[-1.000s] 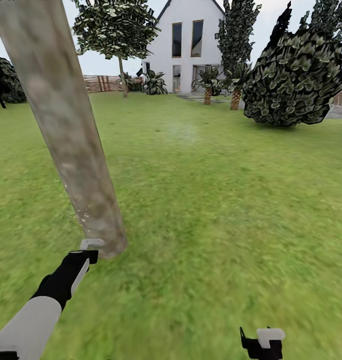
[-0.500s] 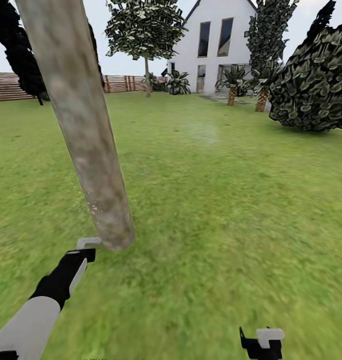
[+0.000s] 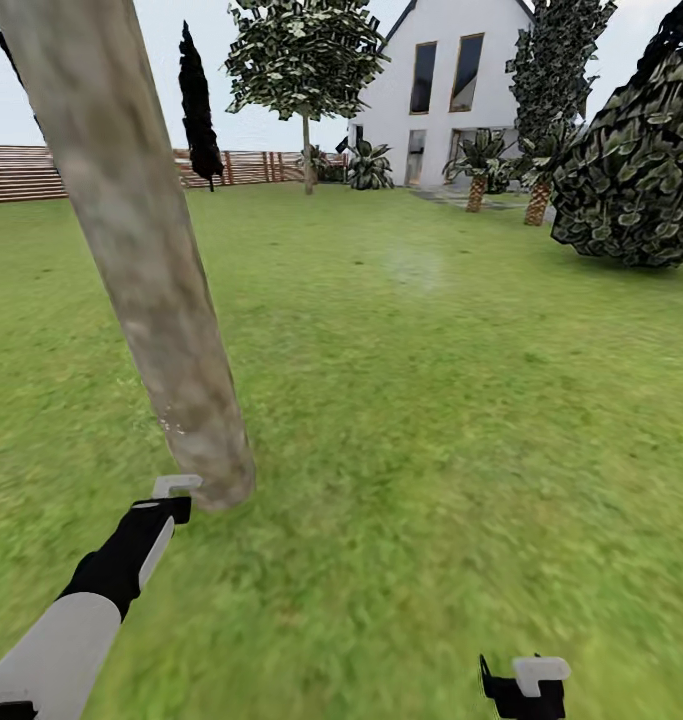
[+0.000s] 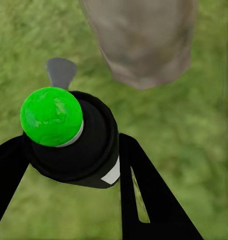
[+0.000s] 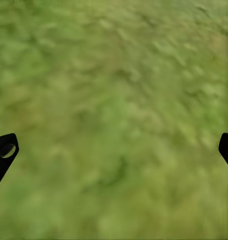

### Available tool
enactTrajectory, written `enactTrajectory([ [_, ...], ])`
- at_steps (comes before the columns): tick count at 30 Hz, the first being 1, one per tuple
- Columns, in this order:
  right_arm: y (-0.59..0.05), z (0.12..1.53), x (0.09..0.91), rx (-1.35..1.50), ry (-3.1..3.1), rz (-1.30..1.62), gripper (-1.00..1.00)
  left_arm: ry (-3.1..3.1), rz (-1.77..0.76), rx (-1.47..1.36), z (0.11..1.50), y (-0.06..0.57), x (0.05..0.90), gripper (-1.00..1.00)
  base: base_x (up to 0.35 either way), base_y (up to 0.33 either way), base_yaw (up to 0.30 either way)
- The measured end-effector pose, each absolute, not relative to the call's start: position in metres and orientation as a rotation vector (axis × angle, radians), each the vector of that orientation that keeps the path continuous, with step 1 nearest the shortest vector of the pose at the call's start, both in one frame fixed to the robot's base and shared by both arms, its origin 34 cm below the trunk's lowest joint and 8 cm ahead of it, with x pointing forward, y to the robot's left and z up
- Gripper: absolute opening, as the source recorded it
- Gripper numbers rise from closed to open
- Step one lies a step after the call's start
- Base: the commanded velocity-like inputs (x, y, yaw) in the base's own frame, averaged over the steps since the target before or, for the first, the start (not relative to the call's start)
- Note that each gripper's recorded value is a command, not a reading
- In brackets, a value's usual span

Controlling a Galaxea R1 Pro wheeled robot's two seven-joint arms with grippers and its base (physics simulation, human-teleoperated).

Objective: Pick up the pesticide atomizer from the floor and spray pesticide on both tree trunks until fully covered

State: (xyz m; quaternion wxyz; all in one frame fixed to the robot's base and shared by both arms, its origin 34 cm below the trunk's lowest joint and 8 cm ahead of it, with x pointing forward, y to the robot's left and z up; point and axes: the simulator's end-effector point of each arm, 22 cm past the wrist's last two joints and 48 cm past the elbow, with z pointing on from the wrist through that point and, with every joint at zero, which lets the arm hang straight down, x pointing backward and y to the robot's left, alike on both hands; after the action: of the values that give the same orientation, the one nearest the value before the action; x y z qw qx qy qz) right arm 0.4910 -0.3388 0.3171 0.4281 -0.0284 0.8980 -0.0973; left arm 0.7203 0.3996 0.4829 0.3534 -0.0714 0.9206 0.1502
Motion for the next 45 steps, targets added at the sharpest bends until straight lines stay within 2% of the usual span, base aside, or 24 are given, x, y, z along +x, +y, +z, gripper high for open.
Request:
enactTrajectory([
  [6, -0.337, 0.317, 0.492, -0.069, 2.241, -0.240, 1.00, 2.380, 0.391, -0.184, 0.483, 0.400, 0.720, -1.00, 0.126, -0.252, 0.021],
  [17, -0.335, 0.317, 0.491, -0.072, 2.243, -0.237, 1.00, 2.381, 0.396, -0.183, 0.483, 0.402, 0.720, -1.00, 0.033, -0.267, 0.265],
  [25, -0.337, 0.317, 0.491, -0.070, 2.242, -0.239, 1.00, 2.474, 0.370, -0.165, 0.470, 0.393, 0.704, -1.00, -0.005, -0.023, 0.272],
  [31, -0.338, 0.317, 0.491, -0.070, 2.242, -0.242, 1.00, 2.497, 0.247, -0.126, 0.509, 0.387, 0.741, -1.00, 0.000, 0.000, 0.038],
  [35, -0.340, 0.317, 0.491, -0.070, 2.242, -0.246, 1.00, 2.470, 0.174, -0.036, 0.552, 0.333, 0.783, -1.00, 0.000, 0.000, 0.000],
  [37, -0.340, 0.317, 0.491, -0.070, 2.242, -0.246, 1.00, 2.446, 0.215, -0.024, 0.572, 0.346, 0.795, -1.00, 0.000, 0.000, 0.000],
  [39, -0.340, 0.317, 0.491, -0.071, 2.242, -0.246, 1.00, 2.442, 0.252, -0.044, 0.589, 0.387, 0.798, -1.00, 0.000, 0.000, 0.000],
  [45, -0.340, 0.317, 0.491, -0.070, 2.242, -0.246, 1.00, 2.454, 0.123, 0.050, 0.612, 0.325, 0.809, -1.00, 0.000, 0.000, 0.000],
])
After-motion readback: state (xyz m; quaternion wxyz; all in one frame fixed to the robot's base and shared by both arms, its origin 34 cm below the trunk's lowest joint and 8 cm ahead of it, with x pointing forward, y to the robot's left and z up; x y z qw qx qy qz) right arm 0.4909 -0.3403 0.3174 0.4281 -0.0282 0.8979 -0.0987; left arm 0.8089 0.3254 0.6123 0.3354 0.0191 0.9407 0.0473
